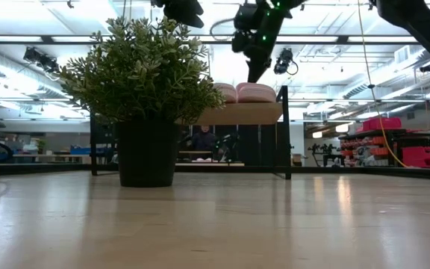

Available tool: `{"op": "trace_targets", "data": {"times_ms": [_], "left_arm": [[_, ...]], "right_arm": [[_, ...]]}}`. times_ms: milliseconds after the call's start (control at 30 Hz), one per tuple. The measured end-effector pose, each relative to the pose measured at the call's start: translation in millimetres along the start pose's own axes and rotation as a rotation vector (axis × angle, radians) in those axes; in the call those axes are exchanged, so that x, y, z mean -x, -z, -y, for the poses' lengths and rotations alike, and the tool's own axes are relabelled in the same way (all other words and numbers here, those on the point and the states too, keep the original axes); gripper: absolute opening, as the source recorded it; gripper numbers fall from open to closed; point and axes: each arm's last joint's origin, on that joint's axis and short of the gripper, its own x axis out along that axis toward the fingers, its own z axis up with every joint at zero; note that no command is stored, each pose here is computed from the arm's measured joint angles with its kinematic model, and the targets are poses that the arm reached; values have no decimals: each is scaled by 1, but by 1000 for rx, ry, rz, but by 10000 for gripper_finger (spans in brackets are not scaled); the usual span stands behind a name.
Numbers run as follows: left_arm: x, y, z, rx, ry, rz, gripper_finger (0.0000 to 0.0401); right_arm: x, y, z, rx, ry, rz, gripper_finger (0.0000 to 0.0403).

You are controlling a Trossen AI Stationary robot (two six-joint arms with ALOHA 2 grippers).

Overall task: Pick and place slides into the shelf
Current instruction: Put the pink slide on the shelf

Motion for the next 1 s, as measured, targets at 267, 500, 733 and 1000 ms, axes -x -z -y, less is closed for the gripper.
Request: {"op": "trace_targets", "data": {"times_ms": [267,500,733,1000], "left_arm": [[0,0,0,0,0,-2,174],[0,1,0,1,1,-9,174],[0,2,0,2,2,-17,173],[0,2,0,2,2,-22,173]], "right_arm": [[-18,6,12,-262,-98,-19,2],[-34,2,9,-329,-132,-29,1],[-47,6,5,-346,-140,-65,0],[-57,11,2,-363,-152,-106,0]]}}
